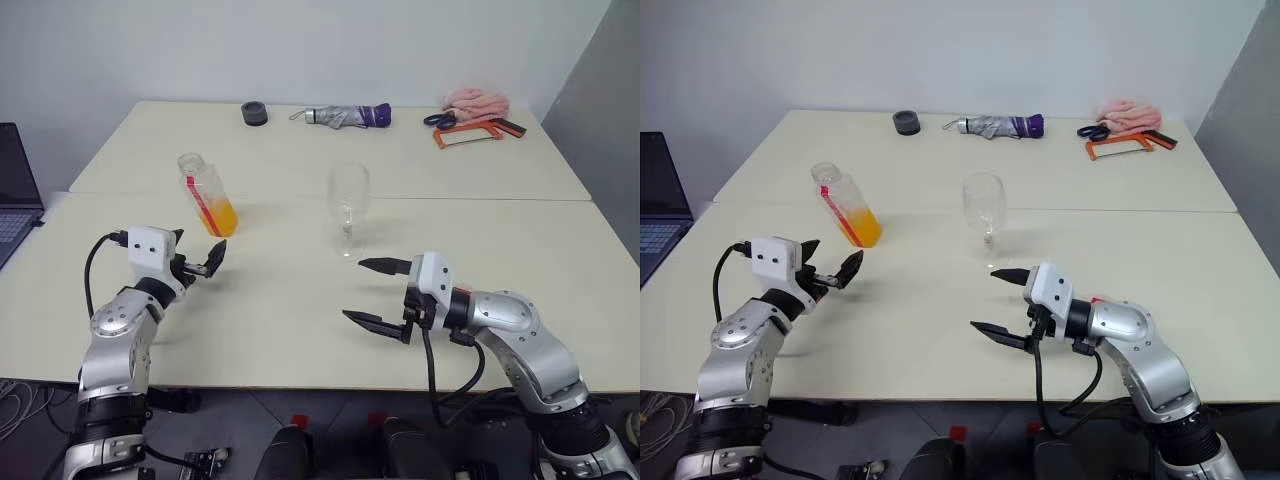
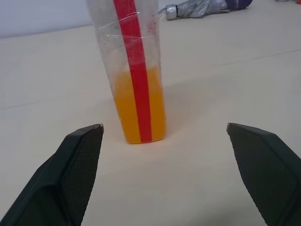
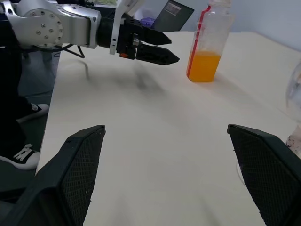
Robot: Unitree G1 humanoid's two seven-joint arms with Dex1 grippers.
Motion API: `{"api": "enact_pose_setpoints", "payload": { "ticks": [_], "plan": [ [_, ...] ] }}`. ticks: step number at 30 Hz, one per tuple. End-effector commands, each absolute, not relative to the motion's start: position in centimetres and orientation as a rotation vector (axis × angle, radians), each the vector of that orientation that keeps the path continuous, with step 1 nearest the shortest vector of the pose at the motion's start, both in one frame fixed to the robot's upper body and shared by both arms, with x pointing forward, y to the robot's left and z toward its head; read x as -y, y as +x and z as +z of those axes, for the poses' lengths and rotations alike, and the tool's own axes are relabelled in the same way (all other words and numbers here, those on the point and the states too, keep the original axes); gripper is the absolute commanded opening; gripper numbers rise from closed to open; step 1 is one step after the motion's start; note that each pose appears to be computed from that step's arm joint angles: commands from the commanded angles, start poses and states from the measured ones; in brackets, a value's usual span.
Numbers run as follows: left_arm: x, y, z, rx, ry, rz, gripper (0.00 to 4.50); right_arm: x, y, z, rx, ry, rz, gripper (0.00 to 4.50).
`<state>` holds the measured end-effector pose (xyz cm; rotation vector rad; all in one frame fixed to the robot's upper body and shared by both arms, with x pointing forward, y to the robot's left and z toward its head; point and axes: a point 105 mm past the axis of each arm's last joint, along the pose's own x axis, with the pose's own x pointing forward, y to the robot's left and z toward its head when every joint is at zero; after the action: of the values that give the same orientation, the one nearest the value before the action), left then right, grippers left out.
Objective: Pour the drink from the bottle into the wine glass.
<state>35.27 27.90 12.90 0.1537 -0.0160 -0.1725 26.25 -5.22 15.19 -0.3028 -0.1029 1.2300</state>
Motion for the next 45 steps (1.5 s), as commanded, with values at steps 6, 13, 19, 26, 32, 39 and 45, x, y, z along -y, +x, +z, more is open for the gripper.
{"api": "enact_pose_setpoints", "payload": {
  "ticks": [6, 13, 19, 26, 32, 39, 45],
  "plan": [
    [-28.3, 37.1, 15.2, 0.082, 0.201, -0.189, 4.50, 4.2, 25.9, 16.5, 0.119, -0.277, 1.248, 4.44],
    [-28.5, 38.1, 15.6, 0.094, 0.209, -0.195, 4.50, 3.8, 26.4, 17.5, 0.113, -0.180, 1.213, 4.44],
    [-28.3, 38.9, 16.0, 0.109, 0.205, -0.208, 4.50, 3.6, 26.8, 18.3, 0.134, -0.150, 1.192, 4.44],
    [-28.1, 40.1, 16.7, 0.121, 0.198, -0.220, 4.50, 3.1, 26.9, 18.6, 0.158, -0.159, 1.194, 4.44],
    [-28.2, 41.0, 17.2, 0.125, 0.167, -0.217, 4.50, 3.0, 27.0, 18.6, 0.164, -0.163, 1.193, 4.44],
    [-28.3, 41.9, 17.8, 0.120, 0.151, -0.221, 3.93, 3.0, 27.2, 18.7, 0.171, -0.171, 1.191, 4.50],
    [-28.0, 42.1, 17.8, 0.122, 0.141, -0.244, 2.10, 3.1, 27.2, 18.8, 0.178, -0.178, 1.188, 4.50]
  ]
}}
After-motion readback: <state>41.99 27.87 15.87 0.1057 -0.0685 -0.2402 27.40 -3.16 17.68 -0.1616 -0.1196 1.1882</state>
